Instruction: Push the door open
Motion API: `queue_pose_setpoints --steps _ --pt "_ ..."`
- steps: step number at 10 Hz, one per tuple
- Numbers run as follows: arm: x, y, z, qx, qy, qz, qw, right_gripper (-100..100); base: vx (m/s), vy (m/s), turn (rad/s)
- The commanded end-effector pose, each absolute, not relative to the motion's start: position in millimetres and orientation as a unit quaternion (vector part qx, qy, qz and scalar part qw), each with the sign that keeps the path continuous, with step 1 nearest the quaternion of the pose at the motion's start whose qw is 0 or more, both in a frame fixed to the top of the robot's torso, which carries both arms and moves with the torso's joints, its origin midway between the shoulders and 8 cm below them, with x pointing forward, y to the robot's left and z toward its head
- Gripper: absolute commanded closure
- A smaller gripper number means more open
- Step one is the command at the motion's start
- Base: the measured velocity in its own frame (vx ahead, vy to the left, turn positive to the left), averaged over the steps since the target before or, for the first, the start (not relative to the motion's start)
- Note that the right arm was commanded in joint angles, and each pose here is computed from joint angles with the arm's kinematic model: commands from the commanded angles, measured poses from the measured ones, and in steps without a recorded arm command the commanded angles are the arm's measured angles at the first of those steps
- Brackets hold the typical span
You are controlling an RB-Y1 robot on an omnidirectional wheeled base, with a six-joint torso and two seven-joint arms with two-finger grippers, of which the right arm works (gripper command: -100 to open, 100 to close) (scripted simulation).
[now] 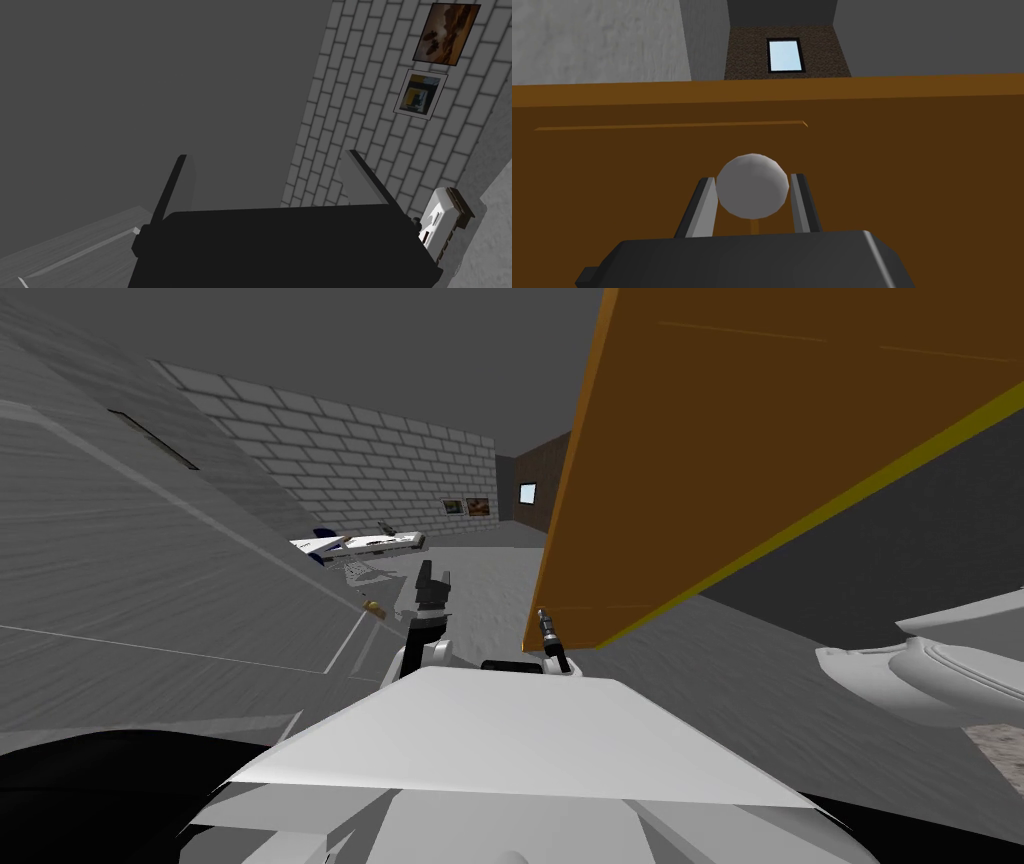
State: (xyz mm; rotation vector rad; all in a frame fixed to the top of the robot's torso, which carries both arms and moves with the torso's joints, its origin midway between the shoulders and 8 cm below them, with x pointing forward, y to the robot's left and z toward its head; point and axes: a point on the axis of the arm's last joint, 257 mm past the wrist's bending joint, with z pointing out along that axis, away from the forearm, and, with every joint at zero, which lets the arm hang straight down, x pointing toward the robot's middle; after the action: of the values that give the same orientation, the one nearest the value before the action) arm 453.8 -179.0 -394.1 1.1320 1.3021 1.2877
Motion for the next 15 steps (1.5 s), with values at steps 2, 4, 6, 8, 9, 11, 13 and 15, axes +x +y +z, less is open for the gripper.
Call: queue_pose_setpoints --steps 2,4,6,8,9,11,13,15 --pt "456.0 -193.8 -394.1 0.467 0.529 0.518 0.483 100 0.122 0.054 -0.033" --pt "457.5 -205.0 -393.9 0.471 0.526 0.512 0.49 100 0.186 0.063 -0.042" --pt "458.8 -214.7 -393.6 0.474 0.523 0.506 0.496 100 0.19 0.061 -0.029" --pt "461.0 -232.3 -392.8 0.482 0.516 0.496 0.506 100 0.18 0.077 -0.049" --pt "461.8 -239.6 -392.4 0.485 0.512 0.492 0.511 100 0.188 0.087 -0.084" --pt "463.1 -254.2 -391.6 0.493 0.504 0.483 0.519 100 0.184 0.077 -0.069" --pt "464.1 -268.5 -390.7 0.501 0.496 0.474 0.528 100 0.208 0.064 -0.12" --pt "463.7 -259.0 -392.3 0.501 0.497 0.48 0.521 -100 -0.109 0.072 -0.042"
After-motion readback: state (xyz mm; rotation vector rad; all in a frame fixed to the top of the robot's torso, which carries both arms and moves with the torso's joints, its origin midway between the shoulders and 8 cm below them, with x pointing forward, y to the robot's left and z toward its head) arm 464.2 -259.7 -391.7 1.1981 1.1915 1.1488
